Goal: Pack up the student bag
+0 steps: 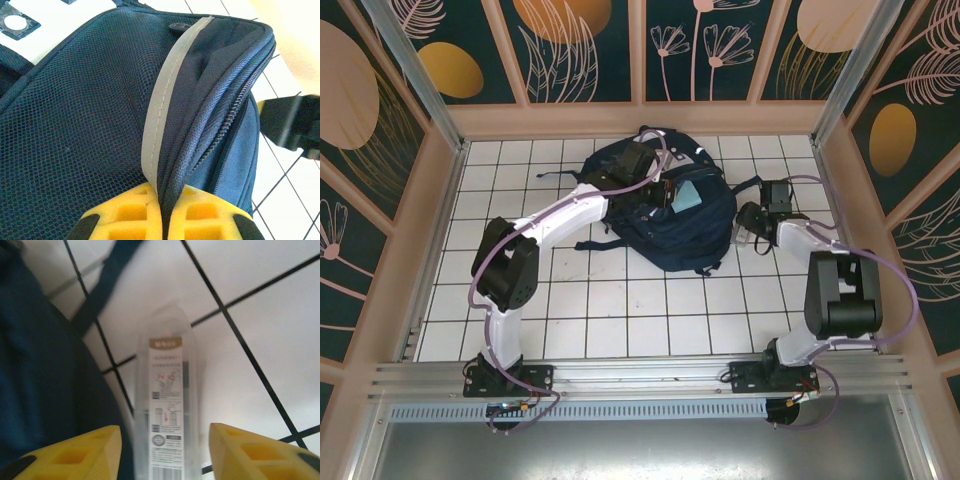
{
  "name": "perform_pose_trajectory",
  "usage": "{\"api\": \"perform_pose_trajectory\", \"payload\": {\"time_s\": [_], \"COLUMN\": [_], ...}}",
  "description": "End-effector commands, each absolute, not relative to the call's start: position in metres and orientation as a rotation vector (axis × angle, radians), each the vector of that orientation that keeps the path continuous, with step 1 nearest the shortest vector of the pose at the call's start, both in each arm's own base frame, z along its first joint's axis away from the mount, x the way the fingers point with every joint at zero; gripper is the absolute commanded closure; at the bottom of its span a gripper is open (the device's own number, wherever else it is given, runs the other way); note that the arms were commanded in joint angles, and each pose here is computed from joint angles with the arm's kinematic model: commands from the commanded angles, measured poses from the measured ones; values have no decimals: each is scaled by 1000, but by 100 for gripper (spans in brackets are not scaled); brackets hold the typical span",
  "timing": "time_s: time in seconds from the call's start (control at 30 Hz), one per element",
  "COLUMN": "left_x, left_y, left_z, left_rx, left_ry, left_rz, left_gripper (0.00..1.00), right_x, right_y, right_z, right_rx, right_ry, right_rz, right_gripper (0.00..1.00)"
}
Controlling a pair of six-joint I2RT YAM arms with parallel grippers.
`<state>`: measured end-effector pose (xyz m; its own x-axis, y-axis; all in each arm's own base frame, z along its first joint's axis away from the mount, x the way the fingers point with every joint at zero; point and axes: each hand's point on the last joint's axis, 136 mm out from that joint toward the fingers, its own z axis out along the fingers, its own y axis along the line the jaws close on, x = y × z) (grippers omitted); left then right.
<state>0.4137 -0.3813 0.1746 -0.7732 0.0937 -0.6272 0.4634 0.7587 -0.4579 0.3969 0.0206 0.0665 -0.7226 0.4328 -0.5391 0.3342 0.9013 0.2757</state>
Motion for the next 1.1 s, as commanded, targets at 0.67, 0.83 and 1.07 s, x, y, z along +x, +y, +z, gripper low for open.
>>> {"api": "perform_pose_trajectory", "payload": {"time_s": [0.67, 0.83, 1.07], "left_x": [414, 407, 412], "left_y": [-371, -376, -374], "left_z": [267, 271, 260], "left_rx": [339, 347, 322], "left_ry": [2115, 2106, 2119], "left_rz": [-1181, -1250, -1226], "left_gripper": [100, 100, 100], "right_x": [402, 405, 414], "right_y": [17, 18, 19], "right_z": [2, 8, 69], "right_rx": [562, 557, 527], "right_ry": [2609, 2601, 2481], "right_rz": [-20, -6, 73], "right_gripper": [45, 60, 69]}}
